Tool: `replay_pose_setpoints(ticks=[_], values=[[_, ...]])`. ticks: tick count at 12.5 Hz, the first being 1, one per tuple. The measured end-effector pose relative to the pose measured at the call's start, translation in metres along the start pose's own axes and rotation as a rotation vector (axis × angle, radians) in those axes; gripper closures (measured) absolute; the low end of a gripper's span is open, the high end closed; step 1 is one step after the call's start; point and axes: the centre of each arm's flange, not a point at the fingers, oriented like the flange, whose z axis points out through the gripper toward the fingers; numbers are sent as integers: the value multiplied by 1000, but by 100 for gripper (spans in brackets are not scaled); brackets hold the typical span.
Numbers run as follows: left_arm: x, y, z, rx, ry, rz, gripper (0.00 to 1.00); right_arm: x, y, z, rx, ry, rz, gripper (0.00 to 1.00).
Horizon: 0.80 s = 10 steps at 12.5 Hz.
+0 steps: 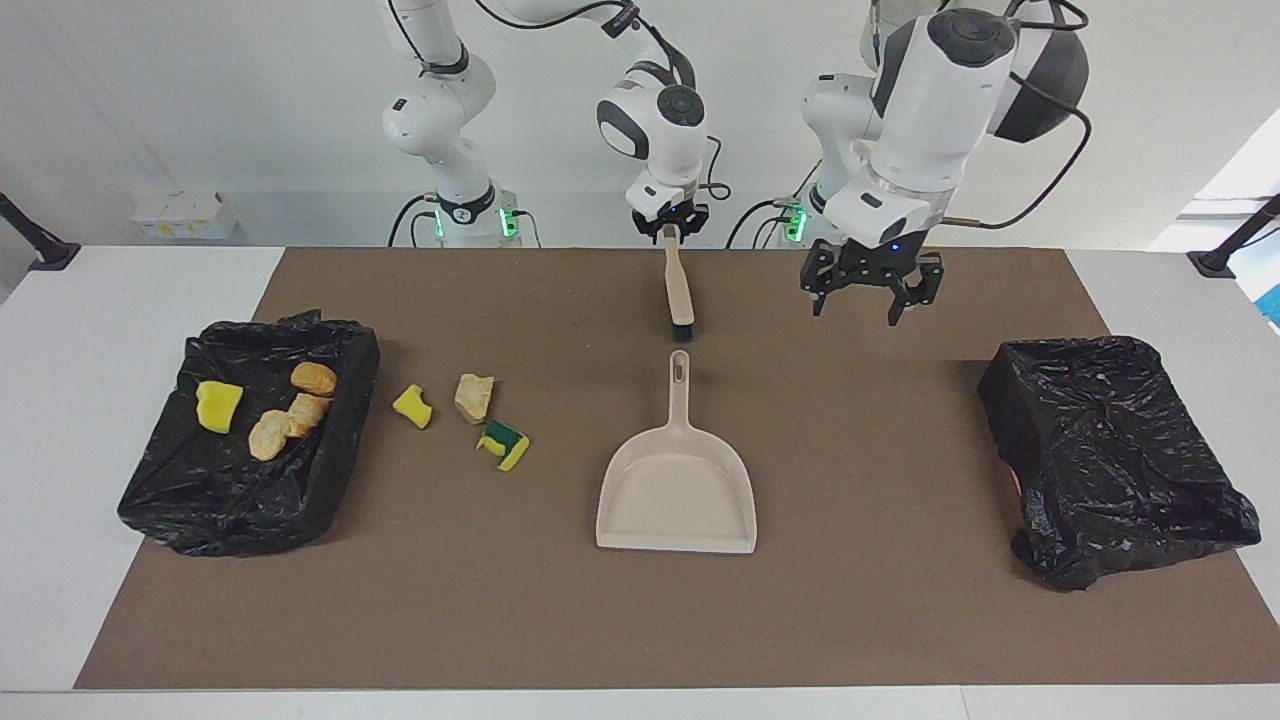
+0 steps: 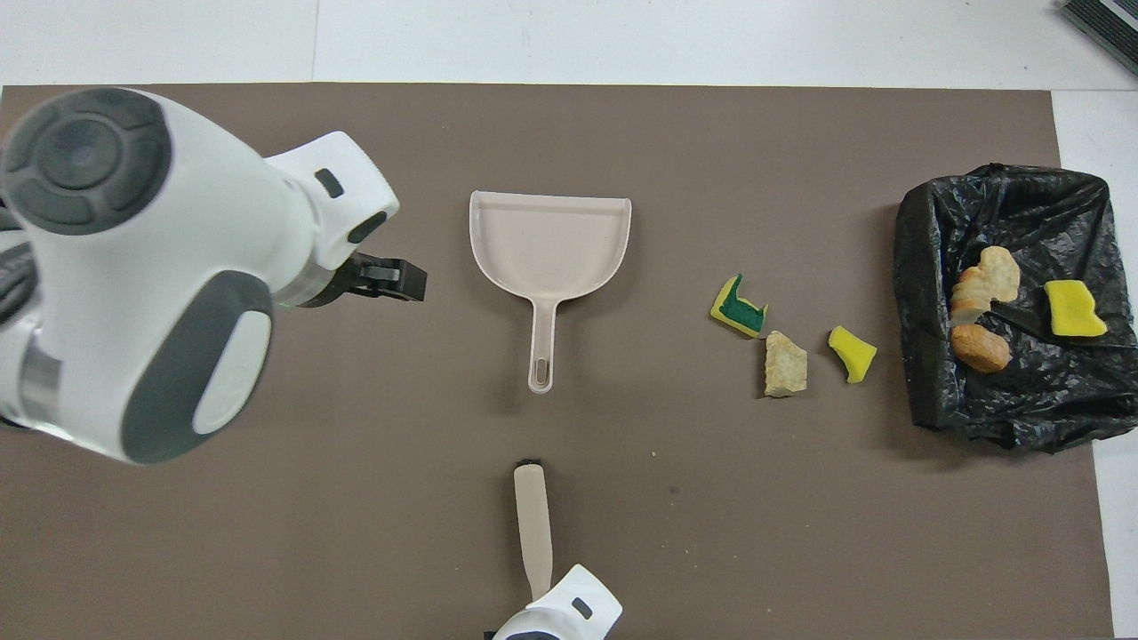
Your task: Sweep and dump trash in bin
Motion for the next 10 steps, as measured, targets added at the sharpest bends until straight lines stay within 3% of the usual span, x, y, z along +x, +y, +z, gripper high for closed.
replay_pose_setpoints(ticks=[6,10], values=[[15,99,116,-16,-9,-49,0,3,-4,-5,10,5,1,57],[-13,139,164,-15,-27,-10,0,11,0,-9,12,2,20,71]])
